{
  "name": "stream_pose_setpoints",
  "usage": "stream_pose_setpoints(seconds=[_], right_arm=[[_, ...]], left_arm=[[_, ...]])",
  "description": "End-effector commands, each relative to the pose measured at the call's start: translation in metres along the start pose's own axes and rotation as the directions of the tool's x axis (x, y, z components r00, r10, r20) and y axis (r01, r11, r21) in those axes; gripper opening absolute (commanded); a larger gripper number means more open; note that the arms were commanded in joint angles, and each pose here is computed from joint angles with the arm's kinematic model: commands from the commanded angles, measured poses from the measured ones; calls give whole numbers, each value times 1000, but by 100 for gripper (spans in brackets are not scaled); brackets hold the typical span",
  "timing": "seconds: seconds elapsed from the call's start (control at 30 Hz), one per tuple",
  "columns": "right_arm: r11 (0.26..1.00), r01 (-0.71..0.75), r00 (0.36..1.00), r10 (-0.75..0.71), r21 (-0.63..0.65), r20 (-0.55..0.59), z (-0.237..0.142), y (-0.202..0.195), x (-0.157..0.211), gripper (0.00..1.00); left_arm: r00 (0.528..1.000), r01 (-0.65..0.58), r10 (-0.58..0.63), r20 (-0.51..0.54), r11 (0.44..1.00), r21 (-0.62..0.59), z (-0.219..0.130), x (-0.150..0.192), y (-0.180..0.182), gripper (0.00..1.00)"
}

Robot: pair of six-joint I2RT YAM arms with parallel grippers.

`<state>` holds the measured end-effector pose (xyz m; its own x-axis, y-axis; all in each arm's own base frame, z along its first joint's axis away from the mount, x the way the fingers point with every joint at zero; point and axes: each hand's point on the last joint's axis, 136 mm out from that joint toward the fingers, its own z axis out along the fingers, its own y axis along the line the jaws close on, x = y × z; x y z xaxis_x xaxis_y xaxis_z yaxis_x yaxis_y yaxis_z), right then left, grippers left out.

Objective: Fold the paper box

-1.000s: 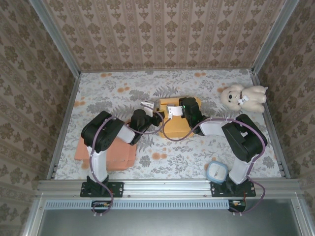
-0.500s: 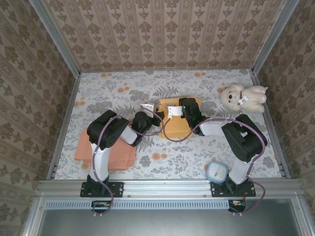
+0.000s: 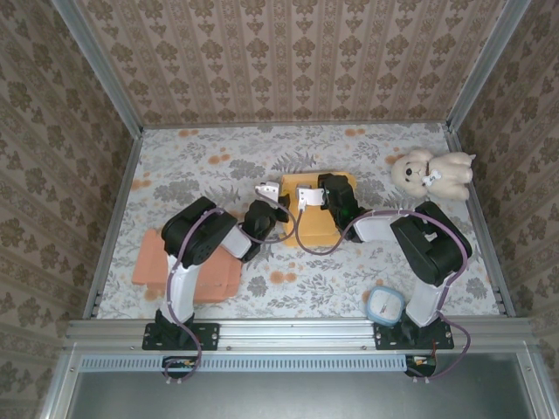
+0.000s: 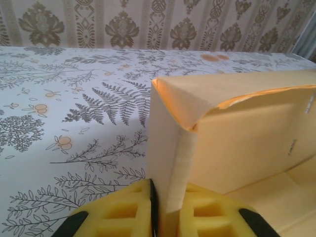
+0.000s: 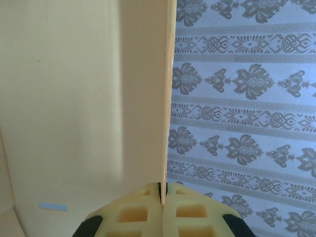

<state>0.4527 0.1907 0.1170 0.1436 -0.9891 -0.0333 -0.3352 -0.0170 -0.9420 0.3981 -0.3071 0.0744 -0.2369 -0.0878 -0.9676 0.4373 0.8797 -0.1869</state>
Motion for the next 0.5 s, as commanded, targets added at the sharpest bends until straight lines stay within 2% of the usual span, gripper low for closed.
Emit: stream_pose_setpoints(seconds=[0.0, 0.03, 0.13, 0.23, 0.33, 0.47], right_arm=[[992, 8, 999, -3, -124, 42, -1, 47, -10, 0], [992, 8, 999, -3, -123, 40, -1, 47, -10, 0], [993, 3, 999, 2, -122, 38, -2, 47, -10, 0], [993, -3, 999, 7, -116, 33, -2, 47, -11, 0], [993, -12, 999, 16, -118, 34, -3, 49, -13, 0], [993, -32, 998, 37, -117, 45, -5, 52, -19, 0]], left_arm=[[999, -3, 7, 52, 997, -82, 3, -9, -4, 5], [998, -10, 17, 52, 991, -132, 0, -10, -1, 1], [997, -44, 58, 48, 968, -247, -5, -11, 2, 0], [995, -80, 94, 33, 950, -302, -4, -13, -1, 0], [994, -91, 104, 25, 943, -321, -2, -14, -3, 0], [993, -93, 108, 38, 954, -286, 0, -16, -13, 0]])
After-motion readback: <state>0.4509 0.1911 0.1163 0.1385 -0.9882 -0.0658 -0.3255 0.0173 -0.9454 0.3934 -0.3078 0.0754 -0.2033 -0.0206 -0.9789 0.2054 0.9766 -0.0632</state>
